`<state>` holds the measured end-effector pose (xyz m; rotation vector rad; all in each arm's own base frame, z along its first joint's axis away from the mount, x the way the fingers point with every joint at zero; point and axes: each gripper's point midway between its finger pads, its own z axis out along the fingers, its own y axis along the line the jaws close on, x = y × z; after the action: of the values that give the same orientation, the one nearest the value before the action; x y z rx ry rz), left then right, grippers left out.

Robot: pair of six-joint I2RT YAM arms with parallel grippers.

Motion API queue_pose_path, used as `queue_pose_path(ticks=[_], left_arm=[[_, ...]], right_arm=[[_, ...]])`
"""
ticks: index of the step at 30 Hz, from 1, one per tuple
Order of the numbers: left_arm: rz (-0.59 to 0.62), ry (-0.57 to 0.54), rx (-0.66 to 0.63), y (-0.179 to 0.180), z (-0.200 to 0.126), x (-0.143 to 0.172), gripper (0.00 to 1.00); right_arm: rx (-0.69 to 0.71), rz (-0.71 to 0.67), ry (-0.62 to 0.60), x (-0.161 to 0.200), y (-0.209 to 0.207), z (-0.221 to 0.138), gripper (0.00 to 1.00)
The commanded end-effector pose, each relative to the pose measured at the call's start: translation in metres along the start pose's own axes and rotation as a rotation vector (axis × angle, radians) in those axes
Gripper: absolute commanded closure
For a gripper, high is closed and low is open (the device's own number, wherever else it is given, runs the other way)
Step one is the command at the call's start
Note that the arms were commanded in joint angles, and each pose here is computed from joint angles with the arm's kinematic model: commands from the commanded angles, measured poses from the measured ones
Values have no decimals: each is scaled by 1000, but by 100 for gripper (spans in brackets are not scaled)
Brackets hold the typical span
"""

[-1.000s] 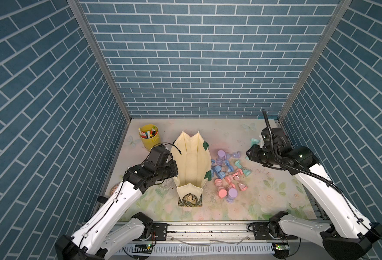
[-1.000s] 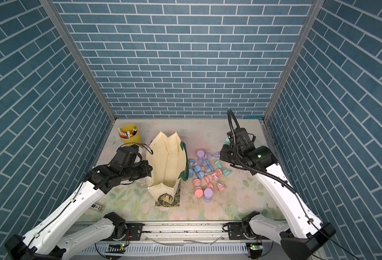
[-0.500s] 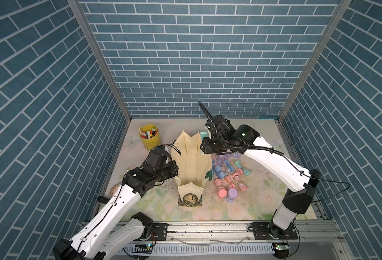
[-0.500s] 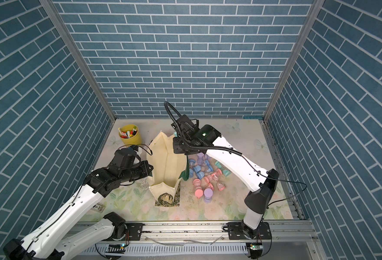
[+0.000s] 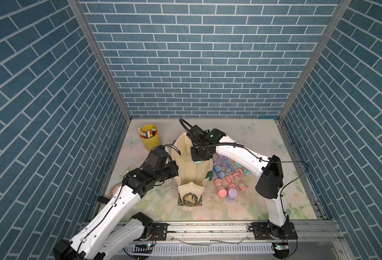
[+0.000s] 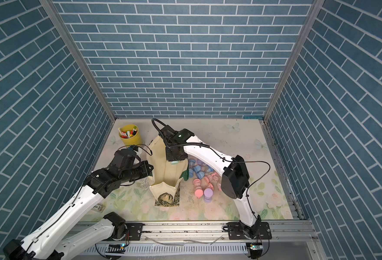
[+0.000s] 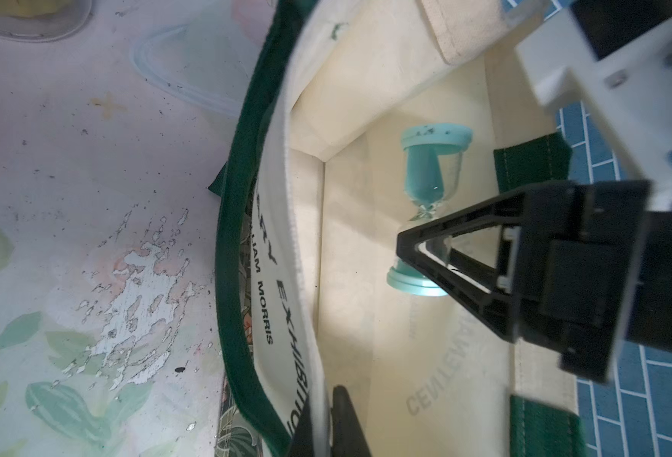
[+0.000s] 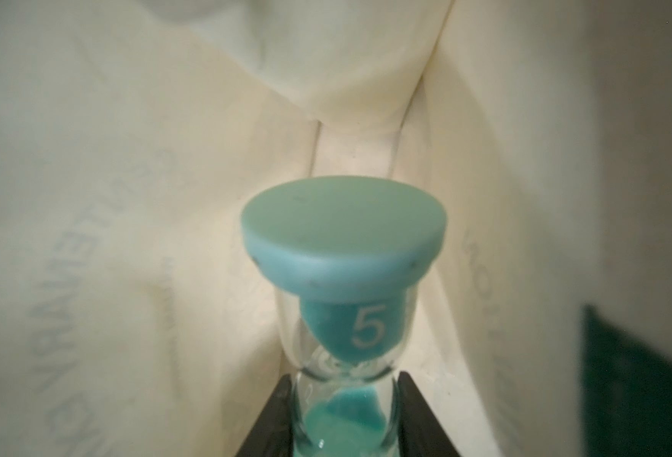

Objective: Put the hourglass into the canvas bag
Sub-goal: Place the hourglass in the canvas bag.

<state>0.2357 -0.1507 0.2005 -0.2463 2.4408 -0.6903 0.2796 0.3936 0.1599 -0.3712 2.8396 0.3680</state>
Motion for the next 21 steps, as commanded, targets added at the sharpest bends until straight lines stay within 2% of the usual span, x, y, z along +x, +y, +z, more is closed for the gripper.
queue_pose_path(ticks=[1,5,6,8,10,16,21], left_arm=[[4,-43,-3,1,0,-5,100],[3,-40,-8,1,2,-5,100],[0,-40,-8,2,2,-4,100],[-4,-43,-13,4,3,-4,100],[-7,-38,-18,6,5,-2,100],[-18,-32,-19,8,9,1,100],[-22,-25,-20,7,14,0,100]], right_arm=[[11,65,33,3,-2,0,100],[31,70,63,7,-5,13,100],[31,70,65,8,-5,14,93],[27,67,51,6,-4,9,73],[24,63,17,0,-4,-2,63],[6,18,-113,-17,-4,-58,51],[29,-6,-181,-23,-14,-99,46]])
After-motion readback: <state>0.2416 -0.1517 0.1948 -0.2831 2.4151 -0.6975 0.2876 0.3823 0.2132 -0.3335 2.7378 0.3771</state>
